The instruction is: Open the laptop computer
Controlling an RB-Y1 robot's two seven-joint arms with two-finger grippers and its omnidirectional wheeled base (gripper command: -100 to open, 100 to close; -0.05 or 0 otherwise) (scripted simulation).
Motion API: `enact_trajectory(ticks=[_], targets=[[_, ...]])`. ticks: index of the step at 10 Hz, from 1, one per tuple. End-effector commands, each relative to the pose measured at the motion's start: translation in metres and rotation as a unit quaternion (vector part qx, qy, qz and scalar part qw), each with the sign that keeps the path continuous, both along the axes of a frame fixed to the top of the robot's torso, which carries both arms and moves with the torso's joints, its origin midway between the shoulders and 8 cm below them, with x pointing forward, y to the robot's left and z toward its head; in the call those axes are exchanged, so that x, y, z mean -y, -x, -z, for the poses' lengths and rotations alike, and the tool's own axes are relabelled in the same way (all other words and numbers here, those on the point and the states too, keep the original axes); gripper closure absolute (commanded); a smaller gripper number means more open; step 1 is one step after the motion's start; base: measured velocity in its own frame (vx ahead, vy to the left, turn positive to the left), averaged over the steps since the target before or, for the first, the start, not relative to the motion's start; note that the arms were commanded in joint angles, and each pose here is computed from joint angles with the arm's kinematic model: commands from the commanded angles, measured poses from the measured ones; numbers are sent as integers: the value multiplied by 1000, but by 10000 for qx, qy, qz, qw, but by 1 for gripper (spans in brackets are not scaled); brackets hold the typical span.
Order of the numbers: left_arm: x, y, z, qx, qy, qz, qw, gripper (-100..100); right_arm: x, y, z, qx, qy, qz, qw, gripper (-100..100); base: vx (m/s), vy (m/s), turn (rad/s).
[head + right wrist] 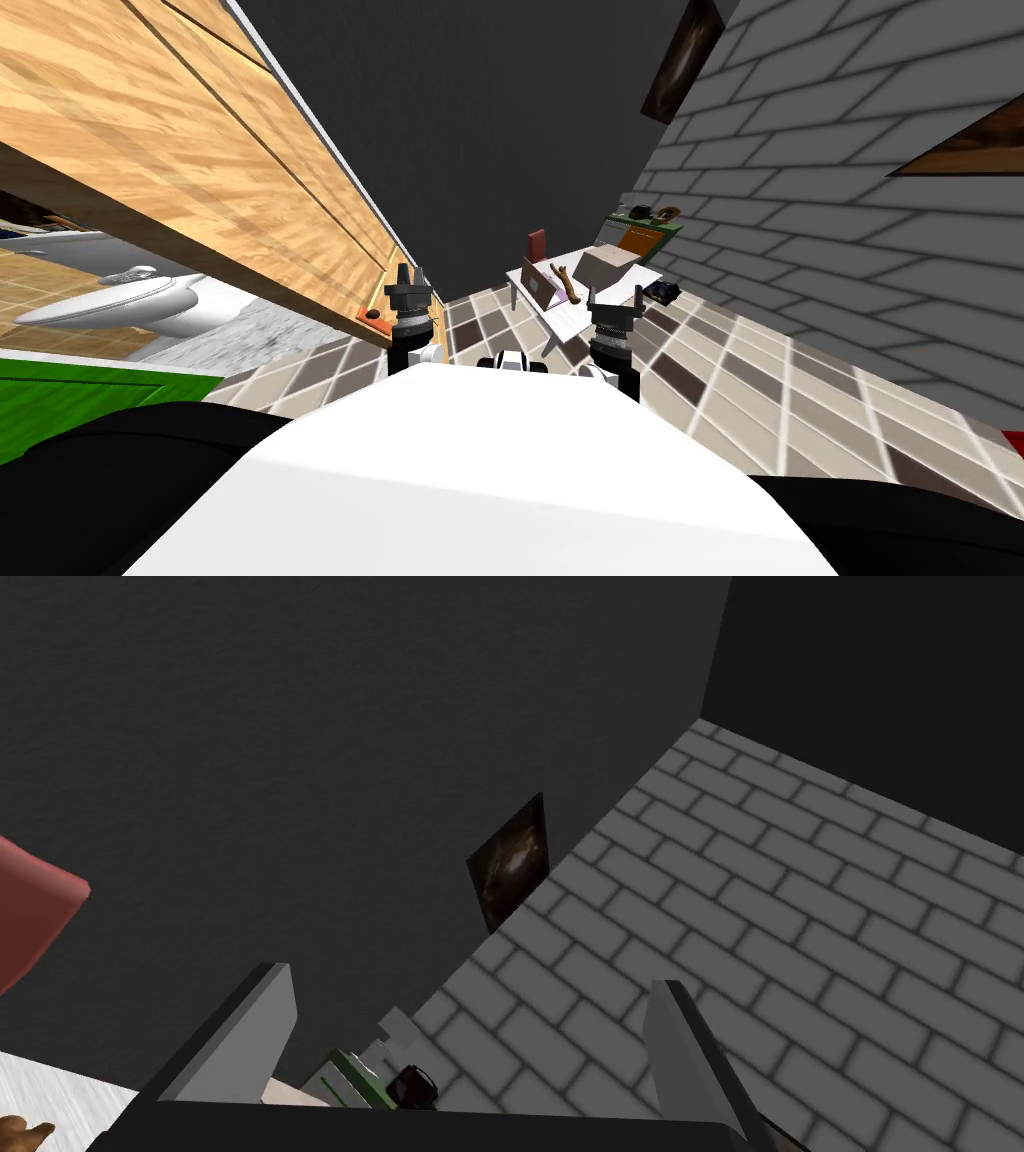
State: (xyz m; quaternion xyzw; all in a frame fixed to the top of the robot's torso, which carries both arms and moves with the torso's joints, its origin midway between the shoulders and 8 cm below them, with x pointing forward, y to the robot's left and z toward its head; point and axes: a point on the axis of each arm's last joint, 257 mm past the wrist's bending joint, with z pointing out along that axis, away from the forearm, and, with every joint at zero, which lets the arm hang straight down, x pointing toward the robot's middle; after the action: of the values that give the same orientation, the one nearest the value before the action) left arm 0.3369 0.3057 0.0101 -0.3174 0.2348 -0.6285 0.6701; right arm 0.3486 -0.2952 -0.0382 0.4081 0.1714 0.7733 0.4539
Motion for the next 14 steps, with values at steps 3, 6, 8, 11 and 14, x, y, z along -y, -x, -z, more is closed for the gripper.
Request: enact_trajectory(ticks=[3, 6, 8, 11, 14], targets=[[0, 0, 0, 0, 0, 0, 10000, 0, 12, 6, 12, 65, -883, -331, 9955, -100, 17, -42, 233], [0, 0, 0, 0, 0, 0, 10000, 0, 23, 10, 25, 110, -1559, -536, 9863, -100, 17, -39, 244], [0, 0, 0, -1, 0, -1, 10000, 0, 28, 13, 33, 135, -1901, -626, 9797, -100, 13, -35, 195], [0, 0, 0, -1, 0, -1, 10000, 0, 39, 18, 50, 188, -2574, -765, 9631, -100, 8, -31, 209], [0, 0, 0, -1, 0, -1, 10000, 0, 51, 24, 70, 245, -3210, -831, 9431, -100, 5, -42, 283]])
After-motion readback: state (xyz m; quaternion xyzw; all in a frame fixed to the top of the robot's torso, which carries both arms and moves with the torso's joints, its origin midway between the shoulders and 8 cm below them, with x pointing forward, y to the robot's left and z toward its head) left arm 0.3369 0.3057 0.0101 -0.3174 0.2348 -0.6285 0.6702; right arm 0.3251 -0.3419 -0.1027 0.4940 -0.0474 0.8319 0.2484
